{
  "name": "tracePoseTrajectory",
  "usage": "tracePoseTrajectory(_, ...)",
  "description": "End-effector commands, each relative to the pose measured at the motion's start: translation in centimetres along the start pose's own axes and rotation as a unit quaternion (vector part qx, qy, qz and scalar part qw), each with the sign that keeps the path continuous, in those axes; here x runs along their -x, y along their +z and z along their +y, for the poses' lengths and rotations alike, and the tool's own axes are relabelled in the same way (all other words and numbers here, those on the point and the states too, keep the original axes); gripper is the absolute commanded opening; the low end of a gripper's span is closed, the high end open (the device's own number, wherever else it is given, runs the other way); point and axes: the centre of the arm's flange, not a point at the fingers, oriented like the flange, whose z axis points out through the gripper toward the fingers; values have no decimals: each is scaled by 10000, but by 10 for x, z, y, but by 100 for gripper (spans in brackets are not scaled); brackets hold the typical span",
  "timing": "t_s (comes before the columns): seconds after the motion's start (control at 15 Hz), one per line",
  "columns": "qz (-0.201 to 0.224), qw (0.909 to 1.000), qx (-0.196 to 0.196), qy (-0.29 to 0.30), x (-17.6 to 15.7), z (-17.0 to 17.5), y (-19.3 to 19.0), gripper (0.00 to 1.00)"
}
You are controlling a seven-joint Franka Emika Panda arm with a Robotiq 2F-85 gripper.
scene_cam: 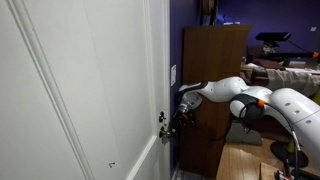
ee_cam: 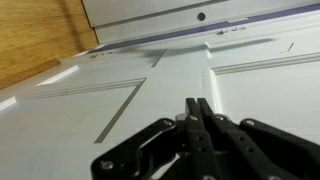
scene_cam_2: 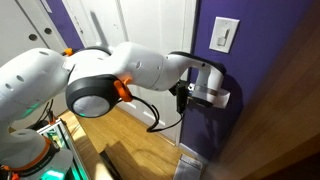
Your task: Turn the door knob to the right
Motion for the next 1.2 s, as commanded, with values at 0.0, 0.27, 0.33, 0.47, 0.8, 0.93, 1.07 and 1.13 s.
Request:
tracePoseTrajectory(0.0,-113,9987,-122,486,-29,36,15,1)
tracePoseTrajectory(0.27,-238,9978,-99,616,-32,43,22,38)
tracePoseTrajectory(0.33,-282,9981,-92,533,-32,43,25,44)
tracePoseTrajectory(0.47,-347,9988,-4,341,-30,41,27,60)
tracePoseTrajectory(0.8,-438,9981,380,-184,-15,24,28,98)
tracePoseTrajectory(0.93,-453,9959,566,-542,-3,7,25,100)
tracePoseTrajectory(1.07,-458,9928,784,-782,12,-8,18,100)
tracePoseTrajectory(1.13,-451,9909,894,-897,16,-15,15,100)
